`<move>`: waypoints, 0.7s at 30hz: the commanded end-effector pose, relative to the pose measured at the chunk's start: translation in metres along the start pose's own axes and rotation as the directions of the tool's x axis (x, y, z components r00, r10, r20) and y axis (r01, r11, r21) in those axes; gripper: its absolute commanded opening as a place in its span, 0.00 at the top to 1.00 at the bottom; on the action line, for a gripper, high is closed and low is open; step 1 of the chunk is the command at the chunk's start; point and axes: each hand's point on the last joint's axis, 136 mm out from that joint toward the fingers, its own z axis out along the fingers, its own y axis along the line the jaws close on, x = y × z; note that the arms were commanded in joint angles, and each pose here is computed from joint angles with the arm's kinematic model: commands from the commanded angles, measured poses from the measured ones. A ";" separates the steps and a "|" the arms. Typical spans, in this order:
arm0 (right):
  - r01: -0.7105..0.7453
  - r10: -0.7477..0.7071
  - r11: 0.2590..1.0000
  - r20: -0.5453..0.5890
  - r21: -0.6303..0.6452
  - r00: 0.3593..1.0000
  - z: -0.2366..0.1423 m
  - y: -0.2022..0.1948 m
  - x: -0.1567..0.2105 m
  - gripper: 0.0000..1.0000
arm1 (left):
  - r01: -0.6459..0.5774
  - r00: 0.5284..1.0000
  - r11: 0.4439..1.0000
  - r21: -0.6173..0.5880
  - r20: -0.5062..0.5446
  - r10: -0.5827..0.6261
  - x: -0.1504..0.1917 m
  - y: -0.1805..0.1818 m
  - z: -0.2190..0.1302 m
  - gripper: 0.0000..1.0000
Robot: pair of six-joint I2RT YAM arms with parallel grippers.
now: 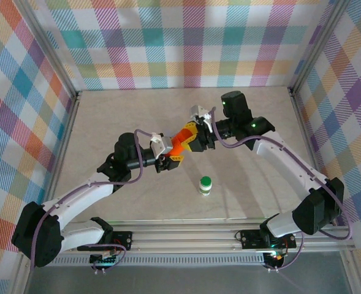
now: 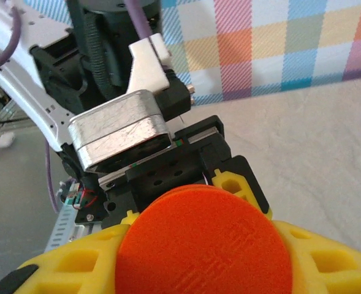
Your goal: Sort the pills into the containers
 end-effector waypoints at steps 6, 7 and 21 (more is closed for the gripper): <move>-0.650 0.666 0.728 -0.003 0.218 0.746 0.027 -0.028 0.054 0.62 | -0.239 0.934 0.958 -0.159 0.234 0.272 -0.103 0.024 -0.008 1.00; -0.678 0.696 0.693 0.017 0.246 0.718 0.026 -0.033 0.053 0.62 | -0.245 0.934 0.957 -0.159 0.227 0.277 -0.101 0.023 -0.006 1.00; -0.733 0.733 0.575 0.169 0.363 0.659 0.020 -0.060 0.019 0.53 | -0.254 0.951 0.963 -0.087 0.157 0.265 -0.067 0.008 0.017 1.00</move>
